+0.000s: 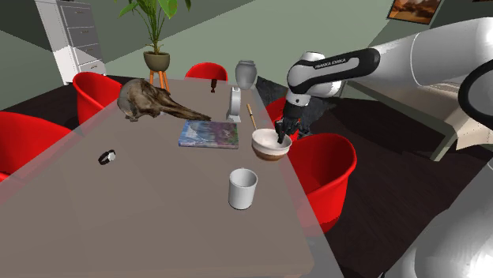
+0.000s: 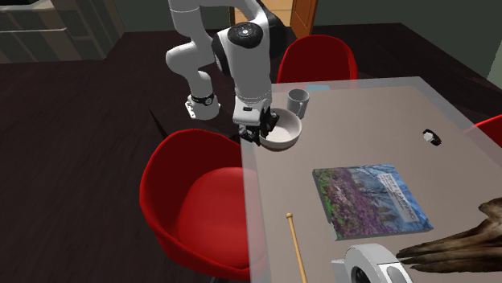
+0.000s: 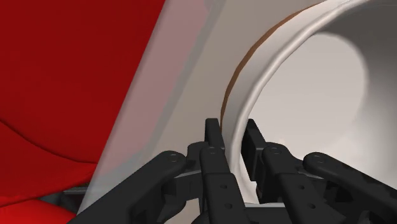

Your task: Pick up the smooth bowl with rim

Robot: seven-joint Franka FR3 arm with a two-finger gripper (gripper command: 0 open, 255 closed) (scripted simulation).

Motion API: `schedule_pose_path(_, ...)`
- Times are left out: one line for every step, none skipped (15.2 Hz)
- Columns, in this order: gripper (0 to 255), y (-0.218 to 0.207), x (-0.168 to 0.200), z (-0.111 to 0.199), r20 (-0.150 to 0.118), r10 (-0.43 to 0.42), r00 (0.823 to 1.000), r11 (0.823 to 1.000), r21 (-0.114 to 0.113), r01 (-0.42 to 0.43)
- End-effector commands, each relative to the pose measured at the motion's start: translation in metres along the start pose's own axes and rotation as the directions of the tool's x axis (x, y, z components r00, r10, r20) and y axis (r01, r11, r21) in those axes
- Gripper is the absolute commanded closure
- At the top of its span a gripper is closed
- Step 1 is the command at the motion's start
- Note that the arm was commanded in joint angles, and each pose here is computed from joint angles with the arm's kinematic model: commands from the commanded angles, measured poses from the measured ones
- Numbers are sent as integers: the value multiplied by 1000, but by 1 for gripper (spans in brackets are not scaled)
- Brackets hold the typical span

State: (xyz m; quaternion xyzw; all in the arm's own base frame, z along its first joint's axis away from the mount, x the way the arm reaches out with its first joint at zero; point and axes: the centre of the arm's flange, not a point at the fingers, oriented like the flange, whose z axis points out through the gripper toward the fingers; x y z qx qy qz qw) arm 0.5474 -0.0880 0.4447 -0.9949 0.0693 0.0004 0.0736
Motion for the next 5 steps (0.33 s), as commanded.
schedule_pose_path(255, -2, 0, -10, 0, 0, 1000, 1000, 0, 0)
schedule_pose_path(255, -2, 0, -16, 0, 0, 1000, 1000, 0, 0)
schedule_pose_path(255, -3, 0, -21, 0, 0, 1000, 1000, 0, 0)
schedule_pose_path(255, -3, 0, -22, 0, 0, 1000, 1000, 0, 0)
schedule_pose_path(255, -3, 0, -22, 0, 0, 1000, 1000, 0, 0)
